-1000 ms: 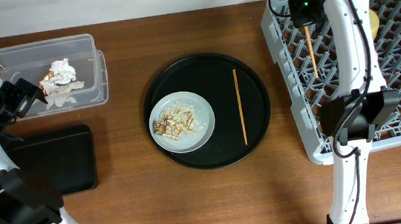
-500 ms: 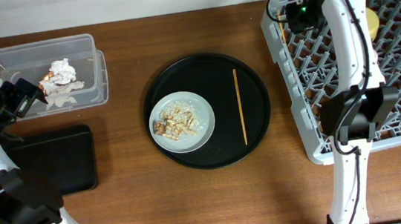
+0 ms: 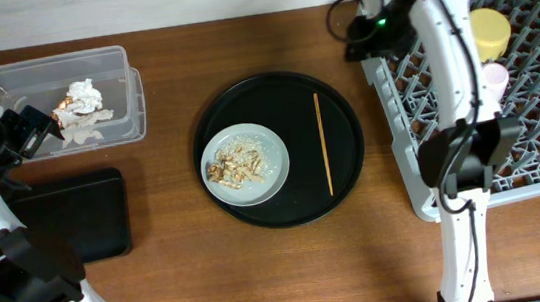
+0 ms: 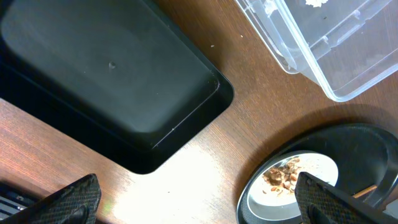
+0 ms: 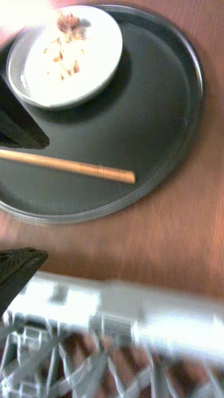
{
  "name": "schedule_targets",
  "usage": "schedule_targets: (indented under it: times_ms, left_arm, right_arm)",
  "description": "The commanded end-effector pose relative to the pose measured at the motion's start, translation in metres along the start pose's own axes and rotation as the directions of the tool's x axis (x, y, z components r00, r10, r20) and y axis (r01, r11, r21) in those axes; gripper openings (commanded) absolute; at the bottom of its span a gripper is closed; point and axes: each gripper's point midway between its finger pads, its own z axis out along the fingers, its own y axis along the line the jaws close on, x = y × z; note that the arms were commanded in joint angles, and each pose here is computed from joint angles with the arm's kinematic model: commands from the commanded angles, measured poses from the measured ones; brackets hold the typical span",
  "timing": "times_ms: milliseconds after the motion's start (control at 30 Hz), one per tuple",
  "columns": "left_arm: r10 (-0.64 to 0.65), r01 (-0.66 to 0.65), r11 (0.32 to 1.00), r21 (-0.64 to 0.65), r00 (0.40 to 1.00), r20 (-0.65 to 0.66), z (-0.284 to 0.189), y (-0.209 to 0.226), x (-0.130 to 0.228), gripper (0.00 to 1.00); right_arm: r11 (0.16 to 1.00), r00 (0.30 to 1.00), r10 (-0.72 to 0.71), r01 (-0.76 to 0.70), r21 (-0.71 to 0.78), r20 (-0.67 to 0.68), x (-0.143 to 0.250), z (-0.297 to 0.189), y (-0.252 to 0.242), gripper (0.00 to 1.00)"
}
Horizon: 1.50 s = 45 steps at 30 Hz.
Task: Sort waste into correct bins and load items into the dishwasher rack
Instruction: 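Carry the chopstick to the rack and drop it in, then return the right gripper to the second chopstick and grasp it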
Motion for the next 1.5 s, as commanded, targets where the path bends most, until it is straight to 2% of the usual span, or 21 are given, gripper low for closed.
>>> schedule_targets:
  times_ms: [0,133,233,267,400,433,633,867,1033,1100,1233,1367,1467]
  left_arm:
    - [-0.005,0.005,1.000,0.014,1.000,0.028,-0.012,0.000,0.004,0.99]
    - [-0.005,0.005,1.000,0.014,1.000,0.028,-0.012,0.000,0.004,0.99]
    - [-0.005,0.005,1.000,0.014,1.000,0.028,-0.012,0.000,0.004,0.99]
    - [-0.005,0.005,1.000,0.014,1.000,0.028,-0.012,0.000,0.004,0.99]
    - [-0.005,0.005,1.000,0.014,1.000,0.028,-0.012,0.000,0.004,0.99]
    - [-0.005,0.005,1.000,0.014,1.000,0.028,-0.012,0.000,0.004,0.99]
    - [-0.005,0.005,1.000,0.014,1.000,0.028,-0.012,0.000,0.004,0.99]
    - [-0.005,0.005,1.000,0.014,1.000,0.028,-0.012,0.000,0.004,0.99]
    - [-0.005,0.005,1.000,0.014,1.000,0.028,-0.012,0.000,0.004,0.99]
    - [-0.005,0.005,1.000,0.014,1.000,0.028,-0.012,0.000,0.004,0.99]
    - [-0.005,0.005,1.000,0.014,1.000,0.028,-0.012,0.000,0.004,0.99]
    - [-0.005,0.005,1.000,0.014,1.000,0.028,-0.012,0.000,0.004,0.99]
    - [-0.005,0.005,1.000,0.014,1.000,0.028,-0.012,0.000,0.004,0.99]
  right_arm:
    - [1.000,0.997,-0.004,0.005,0.004,-0.075,0.013,0.019,0.029,0.63]
    - [0.991,0.991,0.021,-0.004,0.131,-0.134,0.028,0.032,0.039,0.67]
    - [0.988,0.981,0.023,0.007,0.153,-0.192,0.042,0.049,0.047,0.67]
    - [0.988,0.978,0.023,0.009,0.153,-0.208,0.045,0.057,0.048,0.64]
    - [0.987,0.964,0.050,-0.007,0.163,-0.261,0.061,0.089,0.048,0.41]
    - [0.986,0.959,0.064,-0.017,0.168,-0.276,0.067,0.099,0.047,0.39]
    - [0.983,0.936,0.095,-0.034,0.182,-0.339,0.095,0.142,0.039,0.32]
    - [0.978,0.923,0.136,-0.067,0.197,-0.360,0.110,0.158,0.034,0.21]
    - [0.965,0.926,0.174,-0.092,0.247,-0.336,0.109,0.160,0.032,0.13]
    - [0.959,0.927,0.179,-0.090,0.268,-0.330,0.109,0.160,0.033,0.06]
    - [0.961,0.932,0.174,-0.091,0.263,-0.316,0.103,0.151,0.037,0.04]
    - [0.960,0.944,0.188,-0.118,0.256,-0.270,0.081,0.117,0.034,0.04]
    - [0.967,0.972,0.152,-0.109,0.231,-0.177,0.046,0.063,0.025,0.04]
